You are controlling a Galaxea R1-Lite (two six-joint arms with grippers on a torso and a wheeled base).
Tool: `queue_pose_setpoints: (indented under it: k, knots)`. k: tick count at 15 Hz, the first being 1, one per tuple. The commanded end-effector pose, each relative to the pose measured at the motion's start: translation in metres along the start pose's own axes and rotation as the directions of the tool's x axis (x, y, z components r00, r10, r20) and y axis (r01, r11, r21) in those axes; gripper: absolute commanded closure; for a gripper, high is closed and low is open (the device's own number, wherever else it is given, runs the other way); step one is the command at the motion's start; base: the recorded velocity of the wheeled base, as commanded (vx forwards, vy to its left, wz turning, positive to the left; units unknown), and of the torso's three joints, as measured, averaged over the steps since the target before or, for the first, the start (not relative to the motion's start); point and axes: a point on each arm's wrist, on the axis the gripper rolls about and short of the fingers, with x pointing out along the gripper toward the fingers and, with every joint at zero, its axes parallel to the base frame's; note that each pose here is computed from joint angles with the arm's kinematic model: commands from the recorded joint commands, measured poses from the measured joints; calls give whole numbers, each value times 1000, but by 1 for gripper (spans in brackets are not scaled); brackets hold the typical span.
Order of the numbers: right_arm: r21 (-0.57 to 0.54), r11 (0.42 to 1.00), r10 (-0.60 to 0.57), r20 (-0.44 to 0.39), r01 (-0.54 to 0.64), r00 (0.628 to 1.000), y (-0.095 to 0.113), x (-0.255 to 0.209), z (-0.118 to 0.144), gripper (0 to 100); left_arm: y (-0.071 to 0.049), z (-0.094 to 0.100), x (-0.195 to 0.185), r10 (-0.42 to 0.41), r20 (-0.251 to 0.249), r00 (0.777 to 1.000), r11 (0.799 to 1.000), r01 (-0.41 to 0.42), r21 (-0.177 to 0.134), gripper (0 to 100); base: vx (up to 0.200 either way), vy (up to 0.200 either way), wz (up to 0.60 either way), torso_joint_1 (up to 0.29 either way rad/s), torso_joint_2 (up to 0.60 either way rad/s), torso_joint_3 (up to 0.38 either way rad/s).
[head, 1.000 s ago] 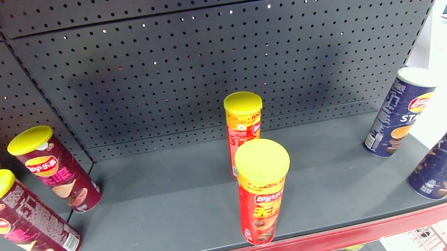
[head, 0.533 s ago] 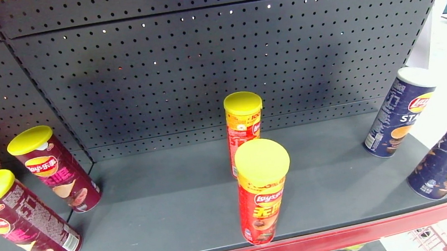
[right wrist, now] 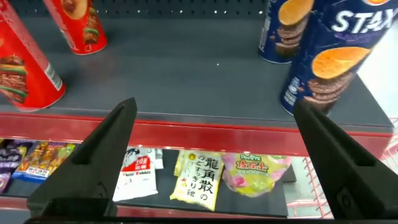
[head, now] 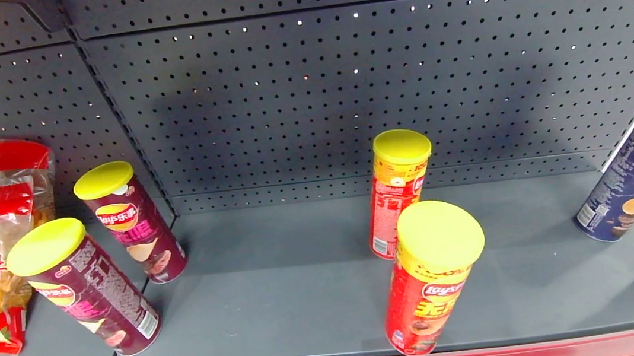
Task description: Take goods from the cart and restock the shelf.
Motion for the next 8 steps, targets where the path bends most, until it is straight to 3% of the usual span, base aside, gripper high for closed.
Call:
queue_pose_setpoints:
  k: [1,2,6,8]
  knots:
    - [0,1000,1,1,-1,1000,0,0,0,0,0,0,0,-22,0,1000,1000,22,18,0,0,0,0,0,0,0]
    - [-2,1000,1,1,-1,1000,0,0,0,0,-1,0,0,-25,0,1000,999,25,38,0,0,0,0,0,0,0]
    - [0,1000,5,2,-5,1000,0,0,0,0,-1,0,0,-25,0,1000,999,25,41,0,0,0,0,0,0,0]
    - [0,1000,6,2,-6,1000,0,0,0,0,0,0,0,-19,-2,1000,999,19,37,0,-200,0,0,10,2,0]
